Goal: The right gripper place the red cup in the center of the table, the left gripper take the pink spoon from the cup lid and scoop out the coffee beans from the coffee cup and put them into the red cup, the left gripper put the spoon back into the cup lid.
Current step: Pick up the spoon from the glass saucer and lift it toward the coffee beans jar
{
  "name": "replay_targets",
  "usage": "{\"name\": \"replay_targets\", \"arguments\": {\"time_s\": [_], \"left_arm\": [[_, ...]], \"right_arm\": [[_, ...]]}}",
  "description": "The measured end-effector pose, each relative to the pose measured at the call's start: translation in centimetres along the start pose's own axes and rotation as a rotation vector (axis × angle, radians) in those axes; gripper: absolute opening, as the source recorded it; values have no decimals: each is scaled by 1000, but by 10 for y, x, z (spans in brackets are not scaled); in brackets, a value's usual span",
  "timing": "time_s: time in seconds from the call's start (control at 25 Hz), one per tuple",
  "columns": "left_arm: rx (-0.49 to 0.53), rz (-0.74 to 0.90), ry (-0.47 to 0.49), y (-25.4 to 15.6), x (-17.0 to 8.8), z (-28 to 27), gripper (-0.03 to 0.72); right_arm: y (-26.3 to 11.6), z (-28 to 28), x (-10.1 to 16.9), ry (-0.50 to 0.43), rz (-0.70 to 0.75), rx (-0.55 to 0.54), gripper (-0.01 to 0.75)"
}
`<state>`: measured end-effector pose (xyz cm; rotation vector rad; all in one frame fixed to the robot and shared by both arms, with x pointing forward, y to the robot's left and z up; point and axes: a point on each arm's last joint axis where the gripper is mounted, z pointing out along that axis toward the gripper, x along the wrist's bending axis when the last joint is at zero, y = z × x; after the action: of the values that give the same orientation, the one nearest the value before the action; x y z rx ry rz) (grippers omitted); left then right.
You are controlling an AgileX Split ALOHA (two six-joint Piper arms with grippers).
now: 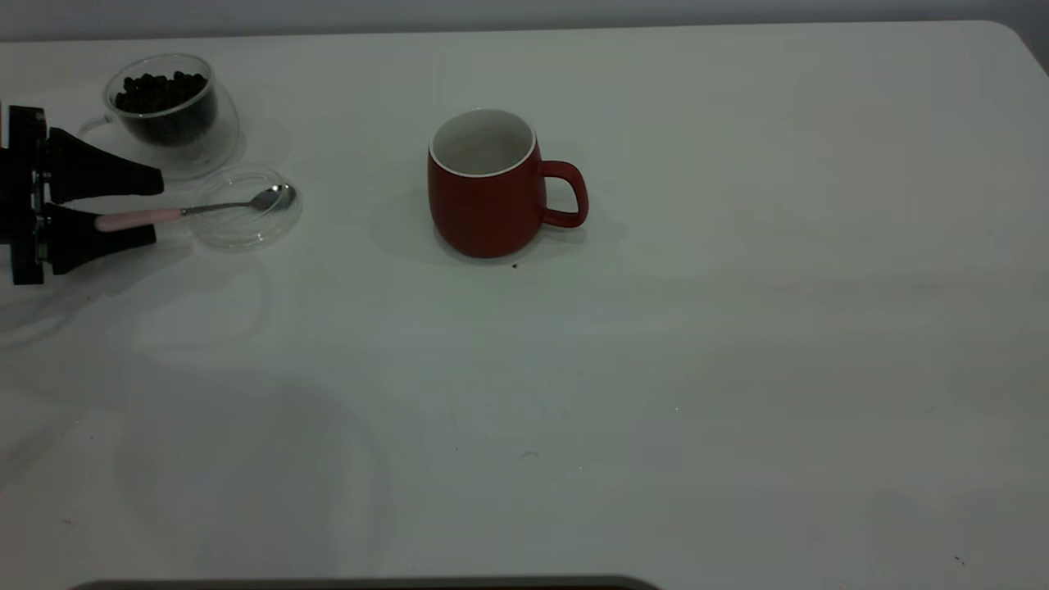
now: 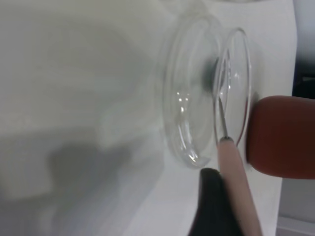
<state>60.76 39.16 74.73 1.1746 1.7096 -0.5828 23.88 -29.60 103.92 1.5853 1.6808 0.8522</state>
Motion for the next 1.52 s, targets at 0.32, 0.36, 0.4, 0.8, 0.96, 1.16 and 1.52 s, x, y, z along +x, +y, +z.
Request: {"name": "replay_targets", "arguments": {"time_s": [0.32, 0.36, 0.4, 0.8, 0.96, 1.16, 1.52], "left_arm": [[4, -2, -14, 0, -1, 0, 291], [4, -2, -14, 0, -1, 0, 245], [4, -2, -14, 0, -1, 0, 195], [60, 6, 34, -3, -2, -3, 114], [92, 75, 98, 7, -25, -18, 114], [100, 193, 195, 21, -67, -45, 114], [156, 375, 218, 47, -140, -84, 114]], "right_arm": [[0, -1, 0, 0, 0, -5, 591], [0, -1, 0, 0, 0, -5, 591], [0, -1, 0, 0, 0, -5, 591], [0, -1, 0, 0, 0, -5, 591], [0, -1, 0, 0, 0, -5, 591], [0, -1, 0, 0, 0, -5, 591], [0, -1, 0, 0, 0, -5, 591]]}}
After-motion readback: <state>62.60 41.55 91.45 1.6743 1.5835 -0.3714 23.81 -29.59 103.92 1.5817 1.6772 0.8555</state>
